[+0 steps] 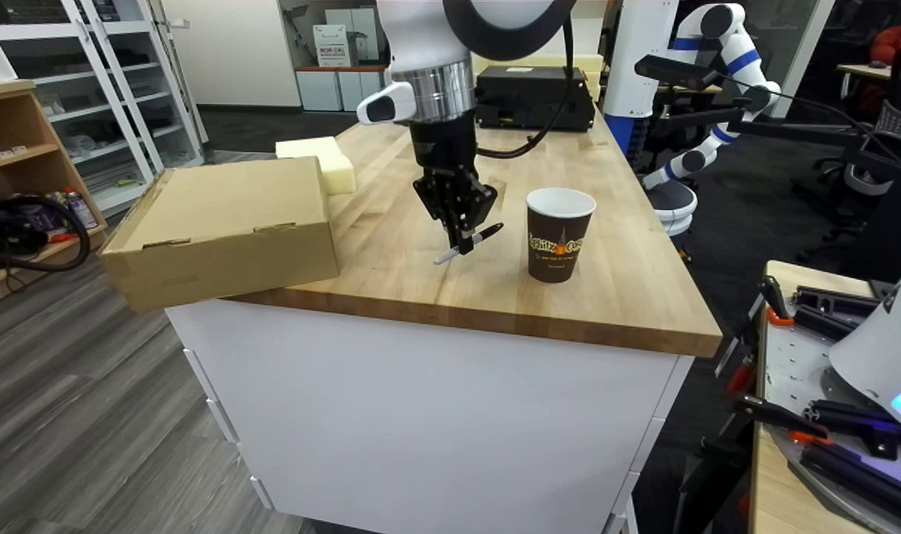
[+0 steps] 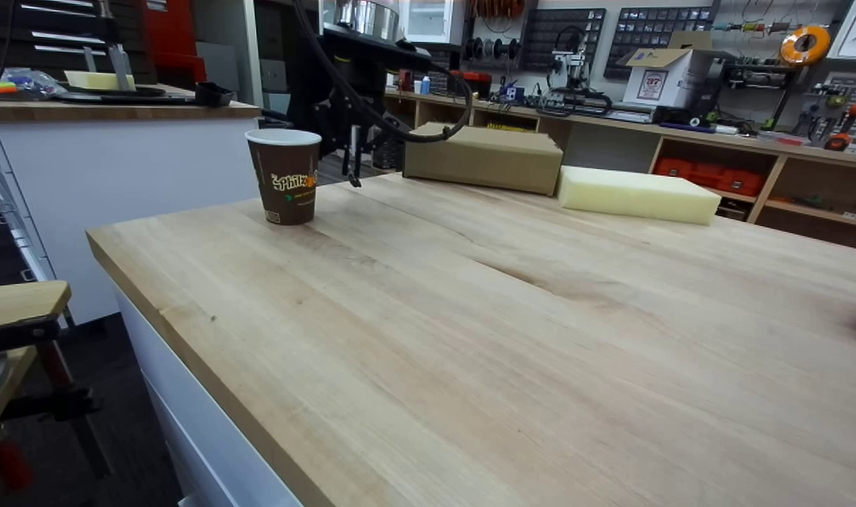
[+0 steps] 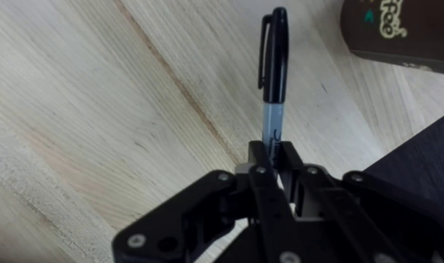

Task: Put the marker in the cup

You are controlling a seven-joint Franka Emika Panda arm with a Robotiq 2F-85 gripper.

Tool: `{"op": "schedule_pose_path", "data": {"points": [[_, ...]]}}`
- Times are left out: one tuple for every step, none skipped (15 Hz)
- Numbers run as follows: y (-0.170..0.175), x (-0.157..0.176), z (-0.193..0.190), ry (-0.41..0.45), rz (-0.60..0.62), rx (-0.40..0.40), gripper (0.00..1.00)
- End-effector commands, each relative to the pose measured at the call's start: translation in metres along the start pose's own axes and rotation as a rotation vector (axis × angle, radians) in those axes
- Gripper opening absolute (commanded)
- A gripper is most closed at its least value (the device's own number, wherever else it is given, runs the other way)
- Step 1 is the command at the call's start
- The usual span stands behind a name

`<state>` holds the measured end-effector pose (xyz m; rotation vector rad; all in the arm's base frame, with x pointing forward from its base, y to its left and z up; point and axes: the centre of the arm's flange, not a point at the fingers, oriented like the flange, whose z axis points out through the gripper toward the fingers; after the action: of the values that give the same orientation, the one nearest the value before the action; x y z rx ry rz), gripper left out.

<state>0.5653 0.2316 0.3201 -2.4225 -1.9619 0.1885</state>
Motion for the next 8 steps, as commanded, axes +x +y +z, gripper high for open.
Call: {"op": "schedule_pose_path", "data": {"points": [[-0.0098,0.0033,-0.0232,-0.043,0.001,0.011,0.03],[-0.0107,0.0037,-0.025,-0.047,-0.001,0.015,0.03],[-0.011,0.0042,-0.0266,-0.05,-0.003,0.017,0.03],[-0.0112,0.0047,-0.0277,-0.051,-0.006,0.019,0.03],[-0.0112,0.0049,-0.0285,-0.054,-0.01,0.02,0.03],[-0.0113,0.0051,-0.0298,-0.056,-0.013,0.021,0.03],[-0.0115,0.0056,-0.0311,-0.061,-0.016,0.022,0.03],[-0.0119,0.0063,-0.033,-0.066,-0.019,0.022,0.03]]}}
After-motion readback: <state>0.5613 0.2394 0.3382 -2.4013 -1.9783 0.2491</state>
